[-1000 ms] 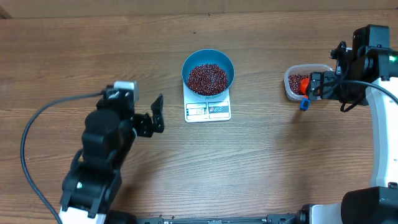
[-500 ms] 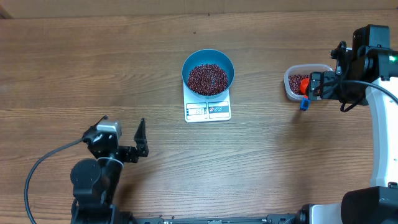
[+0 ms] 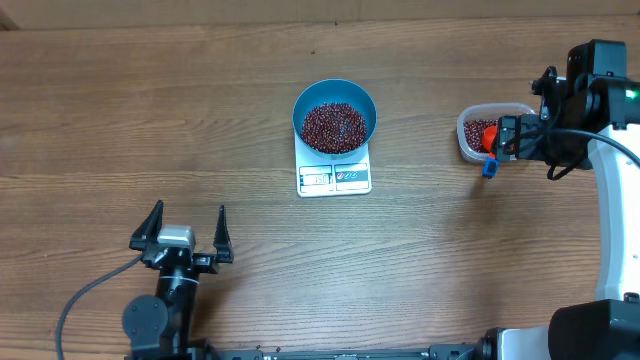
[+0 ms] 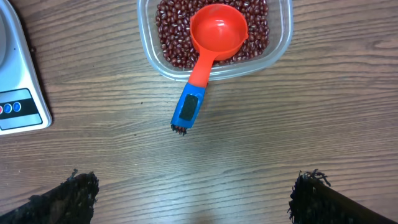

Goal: Scoop item into bowl and weigh 150g on scale

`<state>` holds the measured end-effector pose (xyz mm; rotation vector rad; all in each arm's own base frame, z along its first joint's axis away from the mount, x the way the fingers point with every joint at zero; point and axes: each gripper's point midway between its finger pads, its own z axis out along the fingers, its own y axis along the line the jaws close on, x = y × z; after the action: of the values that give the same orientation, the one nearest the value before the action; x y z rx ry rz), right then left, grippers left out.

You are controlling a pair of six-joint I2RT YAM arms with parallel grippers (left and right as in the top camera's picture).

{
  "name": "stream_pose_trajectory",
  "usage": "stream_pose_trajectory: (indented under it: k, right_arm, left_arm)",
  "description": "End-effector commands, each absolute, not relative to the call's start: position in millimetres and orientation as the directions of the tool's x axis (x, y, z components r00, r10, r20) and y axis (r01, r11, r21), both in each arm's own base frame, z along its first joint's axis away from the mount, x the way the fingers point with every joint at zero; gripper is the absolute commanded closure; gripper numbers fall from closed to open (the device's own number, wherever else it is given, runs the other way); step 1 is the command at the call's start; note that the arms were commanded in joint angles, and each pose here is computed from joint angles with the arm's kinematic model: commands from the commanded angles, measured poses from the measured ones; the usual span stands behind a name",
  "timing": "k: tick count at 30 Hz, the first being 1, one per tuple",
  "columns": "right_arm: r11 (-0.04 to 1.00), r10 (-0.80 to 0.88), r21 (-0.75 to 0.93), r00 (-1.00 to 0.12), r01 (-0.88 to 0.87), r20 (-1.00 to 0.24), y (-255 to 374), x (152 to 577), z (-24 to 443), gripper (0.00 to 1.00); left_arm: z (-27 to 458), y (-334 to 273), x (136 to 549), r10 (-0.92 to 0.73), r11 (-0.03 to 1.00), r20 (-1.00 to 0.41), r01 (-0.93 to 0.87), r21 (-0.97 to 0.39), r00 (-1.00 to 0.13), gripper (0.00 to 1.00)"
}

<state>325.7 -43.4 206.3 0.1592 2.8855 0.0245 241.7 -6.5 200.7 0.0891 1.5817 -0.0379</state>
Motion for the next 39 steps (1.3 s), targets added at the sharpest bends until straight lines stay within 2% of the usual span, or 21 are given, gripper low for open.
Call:
stream_pose_trajectory:
  k: [1,12,16,39]
  right_arm:
    - [0.995,0.103,0.024,-0.956,0.101,-0.274,-44,329,213,0.00]
    - [0.995,0.103,0.024,-0.956,0.100,-0.274,-44,329,213,0.00]
    - [0.995,0.103,0.024,-0.956,0.100,-0.274,-44,329,213,0.00]
    - [0.995,0.103,0.024,-0.956,0.100,-0.274,-44,329,213,0.00]
  left_arm:
    - [175,-11,245,0.055,0.991,-0.998,0.120,0.055,0.006,0.00]
    - [161,-8,245,0.029,0.995,-0.998,0.100,0.024,-0.051,0.00]
    - [159,1,246,-0.068,0.996,-0.996,0.045,-0.071,-0.066,0.01]
    - [159,5,246,-0.038,0.999,-0.997,0.024,-0.039,-0.066,0.00]
